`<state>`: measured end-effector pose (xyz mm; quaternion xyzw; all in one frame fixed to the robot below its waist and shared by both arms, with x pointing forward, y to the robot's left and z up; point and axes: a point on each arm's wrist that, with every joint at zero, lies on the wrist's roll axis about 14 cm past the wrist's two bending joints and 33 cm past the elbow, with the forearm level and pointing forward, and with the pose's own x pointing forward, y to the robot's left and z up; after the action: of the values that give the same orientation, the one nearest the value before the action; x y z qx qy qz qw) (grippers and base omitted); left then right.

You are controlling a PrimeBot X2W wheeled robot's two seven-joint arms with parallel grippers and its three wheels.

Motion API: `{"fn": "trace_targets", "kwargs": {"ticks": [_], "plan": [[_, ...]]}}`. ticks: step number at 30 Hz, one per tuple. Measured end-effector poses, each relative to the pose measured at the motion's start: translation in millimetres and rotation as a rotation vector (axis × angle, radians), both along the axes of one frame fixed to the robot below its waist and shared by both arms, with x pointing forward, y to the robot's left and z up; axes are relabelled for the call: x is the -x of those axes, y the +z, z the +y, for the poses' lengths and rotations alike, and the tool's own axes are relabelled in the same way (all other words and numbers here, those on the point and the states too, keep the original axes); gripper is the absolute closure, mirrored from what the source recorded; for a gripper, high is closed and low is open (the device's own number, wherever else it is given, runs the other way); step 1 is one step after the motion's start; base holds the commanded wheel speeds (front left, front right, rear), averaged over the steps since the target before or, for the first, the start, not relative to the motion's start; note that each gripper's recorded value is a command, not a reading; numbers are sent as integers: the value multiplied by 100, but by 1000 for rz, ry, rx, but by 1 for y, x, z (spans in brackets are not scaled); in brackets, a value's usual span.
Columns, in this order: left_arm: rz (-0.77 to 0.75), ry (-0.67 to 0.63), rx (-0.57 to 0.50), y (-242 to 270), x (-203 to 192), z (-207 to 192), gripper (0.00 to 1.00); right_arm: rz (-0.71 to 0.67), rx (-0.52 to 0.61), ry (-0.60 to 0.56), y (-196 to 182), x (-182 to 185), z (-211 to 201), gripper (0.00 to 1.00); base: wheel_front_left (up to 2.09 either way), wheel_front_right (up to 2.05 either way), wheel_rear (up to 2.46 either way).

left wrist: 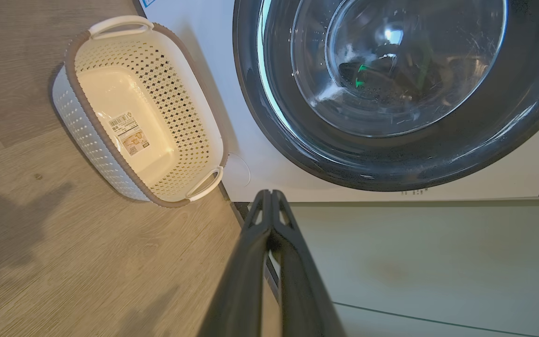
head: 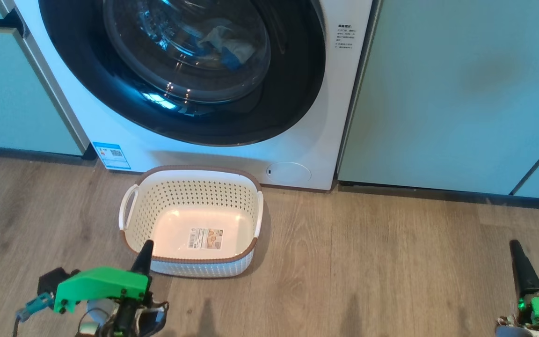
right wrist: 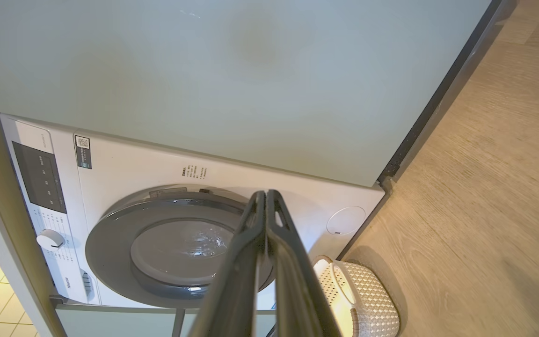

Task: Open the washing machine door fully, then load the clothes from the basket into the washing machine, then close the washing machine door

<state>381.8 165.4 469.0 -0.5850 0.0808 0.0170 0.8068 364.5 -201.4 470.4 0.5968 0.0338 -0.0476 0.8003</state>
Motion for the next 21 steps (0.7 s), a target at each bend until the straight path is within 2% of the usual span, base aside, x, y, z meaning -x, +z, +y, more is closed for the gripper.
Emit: {"fn": "trace_targets", "kwargs": {"ticks": [21], "plan": [[-28, 53, 227, 8, 1, 14, 100, -24, -215, -15, 5, -6, 0, 100, 0, 0, 0]]}}
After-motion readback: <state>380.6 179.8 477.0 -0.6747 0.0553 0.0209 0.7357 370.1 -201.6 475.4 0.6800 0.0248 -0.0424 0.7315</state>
